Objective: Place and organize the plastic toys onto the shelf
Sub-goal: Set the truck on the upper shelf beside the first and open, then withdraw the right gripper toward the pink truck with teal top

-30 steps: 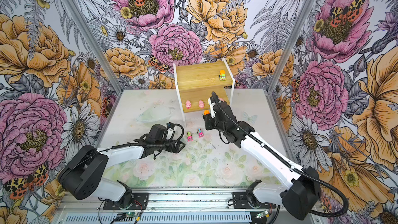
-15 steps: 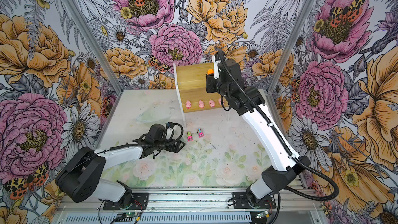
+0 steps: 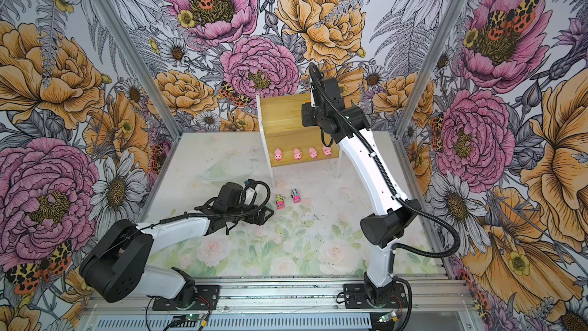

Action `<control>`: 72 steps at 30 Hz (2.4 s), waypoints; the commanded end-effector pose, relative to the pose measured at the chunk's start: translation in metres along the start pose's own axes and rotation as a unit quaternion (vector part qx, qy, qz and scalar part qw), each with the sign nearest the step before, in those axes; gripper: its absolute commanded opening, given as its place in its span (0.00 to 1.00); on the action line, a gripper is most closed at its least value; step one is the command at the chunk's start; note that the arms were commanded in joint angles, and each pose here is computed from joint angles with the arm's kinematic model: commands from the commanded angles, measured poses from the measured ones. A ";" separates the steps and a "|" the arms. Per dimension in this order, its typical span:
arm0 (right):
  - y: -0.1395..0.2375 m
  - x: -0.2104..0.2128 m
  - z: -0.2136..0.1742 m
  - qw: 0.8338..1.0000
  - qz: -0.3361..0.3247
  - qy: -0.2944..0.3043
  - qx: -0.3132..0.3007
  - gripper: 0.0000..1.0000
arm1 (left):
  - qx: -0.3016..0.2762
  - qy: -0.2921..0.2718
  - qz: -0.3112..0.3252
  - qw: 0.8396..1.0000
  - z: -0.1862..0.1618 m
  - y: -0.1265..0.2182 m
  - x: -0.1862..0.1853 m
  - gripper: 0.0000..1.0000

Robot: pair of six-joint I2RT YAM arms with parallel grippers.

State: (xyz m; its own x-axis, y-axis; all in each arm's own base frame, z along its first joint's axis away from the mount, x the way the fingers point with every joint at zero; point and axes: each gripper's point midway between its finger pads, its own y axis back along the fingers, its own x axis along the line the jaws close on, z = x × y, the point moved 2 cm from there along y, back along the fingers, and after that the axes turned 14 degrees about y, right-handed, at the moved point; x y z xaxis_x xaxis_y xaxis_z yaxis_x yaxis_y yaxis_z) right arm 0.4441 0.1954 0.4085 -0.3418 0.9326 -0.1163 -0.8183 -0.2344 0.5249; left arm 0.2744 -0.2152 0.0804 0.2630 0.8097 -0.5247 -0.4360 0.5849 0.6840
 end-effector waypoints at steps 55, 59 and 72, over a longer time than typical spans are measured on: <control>-0.014 -0.013 0.001 1.000 -0.016 -0.010 0.008 0.53 | -0.017 0.005 0.019 1.000 0.006 0.004 0.012 0.99; 0.009 -0.004 0.010 1.000 -0.001 0.002 -0.010 0.55 | -0.018 0.005 0.018 1.000 0.007 0.005 0.012 0.99; 0.087 0.047 -0.055 0.995 0.044 0.088 -0.004 0.58 | -0.015 0.003 0.020 1.000 0.004 0.003 0.016 0.99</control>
State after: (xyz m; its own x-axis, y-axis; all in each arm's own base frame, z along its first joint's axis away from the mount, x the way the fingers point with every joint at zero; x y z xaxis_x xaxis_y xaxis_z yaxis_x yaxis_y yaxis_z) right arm 0.3256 0.2025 0.4430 -0.4736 0.8593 -0.1930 -0.8122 -0.3414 0.4731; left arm 0.2798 -0.2043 0.0765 0.2312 0.8288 -0.5096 -0.4611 0.5545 0.6928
